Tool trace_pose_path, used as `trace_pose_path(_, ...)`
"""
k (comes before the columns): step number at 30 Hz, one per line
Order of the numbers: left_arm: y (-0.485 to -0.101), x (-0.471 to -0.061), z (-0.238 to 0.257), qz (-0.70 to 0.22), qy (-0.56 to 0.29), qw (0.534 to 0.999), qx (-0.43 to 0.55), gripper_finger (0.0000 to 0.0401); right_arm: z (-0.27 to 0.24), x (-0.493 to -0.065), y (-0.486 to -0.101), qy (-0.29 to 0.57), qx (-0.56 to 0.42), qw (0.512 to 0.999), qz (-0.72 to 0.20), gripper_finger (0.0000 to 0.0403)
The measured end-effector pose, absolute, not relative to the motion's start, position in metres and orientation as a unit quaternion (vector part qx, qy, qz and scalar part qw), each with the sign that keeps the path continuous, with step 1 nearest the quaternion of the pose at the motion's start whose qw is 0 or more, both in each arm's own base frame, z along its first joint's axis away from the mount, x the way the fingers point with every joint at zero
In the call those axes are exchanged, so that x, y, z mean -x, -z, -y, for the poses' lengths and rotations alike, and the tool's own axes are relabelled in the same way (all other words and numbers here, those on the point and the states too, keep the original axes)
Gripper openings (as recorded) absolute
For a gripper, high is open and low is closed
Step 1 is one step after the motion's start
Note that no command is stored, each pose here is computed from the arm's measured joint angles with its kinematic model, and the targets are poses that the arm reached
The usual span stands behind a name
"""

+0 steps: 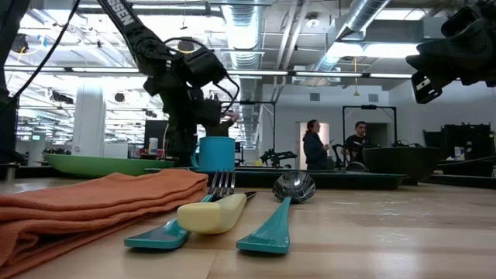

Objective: Set up tray
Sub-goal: Put the blue mug on the black serving tray

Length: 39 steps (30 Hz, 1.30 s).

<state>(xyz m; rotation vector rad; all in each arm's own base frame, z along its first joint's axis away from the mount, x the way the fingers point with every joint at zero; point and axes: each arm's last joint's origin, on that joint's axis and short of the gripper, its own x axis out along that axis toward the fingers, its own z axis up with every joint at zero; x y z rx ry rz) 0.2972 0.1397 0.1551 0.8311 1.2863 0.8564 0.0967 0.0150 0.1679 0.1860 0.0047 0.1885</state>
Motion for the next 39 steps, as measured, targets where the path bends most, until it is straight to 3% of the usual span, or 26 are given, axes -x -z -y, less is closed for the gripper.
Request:
trace_pose_path(7, -0.191, -0.292, -0.131, -0.51, -0.434, 0.656, -0.347, 0.0222, -0.015, -0.097, -0.168, -0.094, -0.093, 0.991, -0.003, 0.0082)
trace_pose_path(12, -0.225, -0.289, -0.111, -0.412, -0.424, 0.754, -0.287, 0.0222, -0.015, -0.097, -0.168, -0.094, -0.093, 0.991, -0.002, 0.0082)
trace_pose_path(17, -0.251, -0.288, -0.085, -0.297, -0.286, 0.894, -0.173, 0.0222, -0.015, -0.097, -0.168, -0.094, -0.093, 0.991, -0.003, 0.0082)
trace_pose_path(21, -0.256, -0.294, -0.065, -0.251, -0.147, 0.952, -0.096, 0.0222, -0.015, -0.097, -0.168, -0.094, -0.093, 0.991, -0.003, 0.0082)
trace_pose_path(28, -0.237, -0.307, -0.045, -0.269, -0.103, 0.958, -0.019, 0.0196, -0.015, -0.097, -0.168, -0.094, -0.093, 0.991, -0.002, 0.0082)
trace_pose_path(39, -0.194, -0.321, -0.057, -0.326, -0.17, 0.928, 0.06, 0.0071, -0.015, -0.097, -0.167, -0.094, -0.101, 0.99, -0.006, 0.0082)
